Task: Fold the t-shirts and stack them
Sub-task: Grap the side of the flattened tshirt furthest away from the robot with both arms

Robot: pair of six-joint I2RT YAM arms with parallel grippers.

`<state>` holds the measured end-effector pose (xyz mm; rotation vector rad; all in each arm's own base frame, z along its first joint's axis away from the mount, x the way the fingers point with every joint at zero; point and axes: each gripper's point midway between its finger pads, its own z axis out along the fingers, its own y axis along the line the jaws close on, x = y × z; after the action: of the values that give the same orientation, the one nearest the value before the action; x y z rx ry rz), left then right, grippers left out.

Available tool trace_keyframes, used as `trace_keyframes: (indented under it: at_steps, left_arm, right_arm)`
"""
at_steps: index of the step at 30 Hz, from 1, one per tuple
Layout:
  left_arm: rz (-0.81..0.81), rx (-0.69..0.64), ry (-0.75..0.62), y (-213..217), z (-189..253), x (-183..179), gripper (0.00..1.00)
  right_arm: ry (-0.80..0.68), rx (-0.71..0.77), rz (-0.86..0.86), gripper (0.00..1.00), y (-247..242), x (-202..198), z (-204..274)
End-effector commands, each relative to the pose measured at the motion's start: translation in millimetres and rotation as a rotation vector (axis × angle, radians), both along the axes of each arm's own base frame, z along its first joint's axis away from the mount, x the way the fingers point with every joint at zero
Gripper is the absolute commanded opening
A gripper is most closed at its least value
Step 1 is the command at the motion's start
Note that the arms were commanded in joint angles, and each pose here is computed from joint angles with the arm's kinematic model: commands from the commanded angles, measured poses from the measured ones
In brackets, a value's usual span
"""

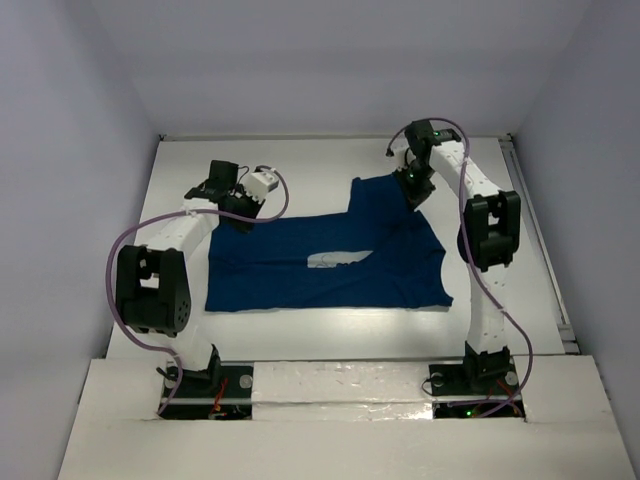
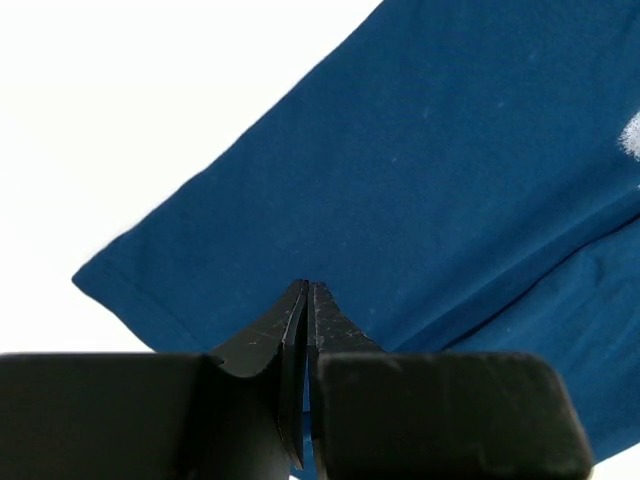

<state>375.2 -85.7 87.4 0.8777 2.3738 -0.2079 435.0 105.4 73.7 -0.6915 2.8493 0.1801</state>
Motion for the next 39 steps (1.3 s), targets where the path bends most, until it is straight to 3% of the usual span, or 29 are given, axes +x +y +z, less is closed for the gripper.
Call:
trace_keyframes:
  at_steps: [1,4,7,10,15,18,21,26,33,39]
  left_arm:
    - [-0.007,-0.022,-0.057,-1.4,18.0,1.6,0.00]
    - [-0.004,-0.019,-0.061,-0.4,15.6,0.7,0.00]
    - [-0.001,-0.018,-0.051,-0.3,10.3,1.0,0.00]
    - [0.002,-0.021,-0.050,-0.9,8.6,2.3,0.00]
    - [0.013,-0.033,-0.065,-2.0,7.2,3.7,0.00]
    - [0.020,-0.041,-0.070,-2.6,8.0,3.7,0.00]
    - [0.021,-0.035,-0.074,-1.0,8.8,0.9,0.00]
    - [0.027,-0.012,-0.096,4.2,14.8,-1.7,0.00]
    - [-0.005,-0.065,-0.112,-5.7,17.8,-5.2,0.00]
    - [0.001,-0.033,0.038,-3.1,-40.7,-11.4,0.00]
  right_arm:
    - [-0.114,0.033,0.020,0.03,11.8,28.9,29.5]
    - [-0.229,0.044,0.015,0.13,21.5,63.9,46.7]
    - [-0.264,0.087,0.015,0.17,33.7,89.0,48.1]
    - [-0.244,0.125,0.064,0.27,66.1,86.0,33.5]
    - [-0.290,0.126,0.132,0.34,111.9,84.8,26.2]
    - [-0.312,0.128,0.108,0.36,120.2,92.8,25.8]
    - [-0.307,0.131,0.076,0.47,121.9,97.2,17.6]
    - [-0.248,0.046,0.044,0.43,112.8,89.8,-13.2]
    - [-0.211,-0.050,-0.002,0.15,88.4,68.1,-25.4]
    - [-0.197,-0.090,-0.002,0.13,73.7,47.3,-25.9]
